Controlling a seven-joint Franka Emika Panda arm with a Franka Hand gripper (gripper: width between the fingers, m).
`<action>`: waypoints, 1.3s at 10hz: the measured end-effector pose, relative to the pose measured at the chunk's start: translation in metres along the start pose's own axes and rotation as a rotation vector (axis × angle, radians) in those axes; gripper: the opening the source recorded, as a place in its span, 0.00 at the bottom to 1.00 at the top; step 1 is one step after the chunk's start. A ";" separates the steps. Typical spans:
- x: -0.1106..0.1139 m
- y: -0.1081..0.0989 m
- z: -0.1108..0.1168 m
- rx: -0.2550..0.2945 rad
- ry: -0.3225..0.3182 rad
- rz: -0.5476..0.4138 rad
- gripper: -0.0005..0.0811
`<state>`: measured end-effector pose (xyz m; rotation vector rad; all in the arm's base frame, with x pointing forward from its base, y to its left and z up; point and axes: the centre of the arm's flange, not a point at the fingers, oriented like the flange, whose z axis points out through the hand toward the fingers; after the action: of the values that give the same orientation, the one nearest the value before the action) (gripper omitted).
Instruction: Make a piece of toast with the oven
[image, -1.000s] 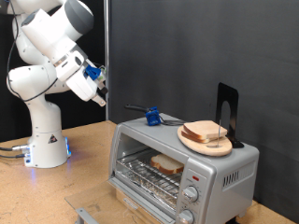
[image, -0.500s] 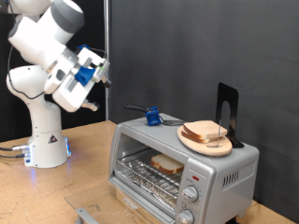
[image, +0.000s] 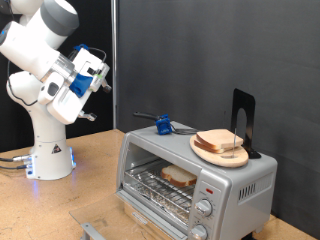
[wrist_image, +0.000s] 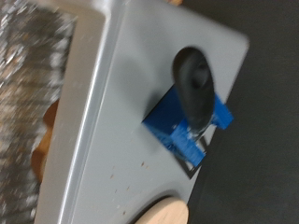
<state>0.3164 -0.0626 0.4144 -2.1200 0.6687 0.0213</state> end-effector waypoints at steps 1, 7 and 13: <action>0.005 0.008 -0.007 0.016 -0.033 0.051 1.00; 0.072 0.054 -0.038 0.012 -0.008 0.174 1.00; 0.099 0.071 -0.032 0.062 -0.083 0.222 1.00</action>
<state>0.3602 -0.1647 0.3554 -1.9654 0.8413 0.2065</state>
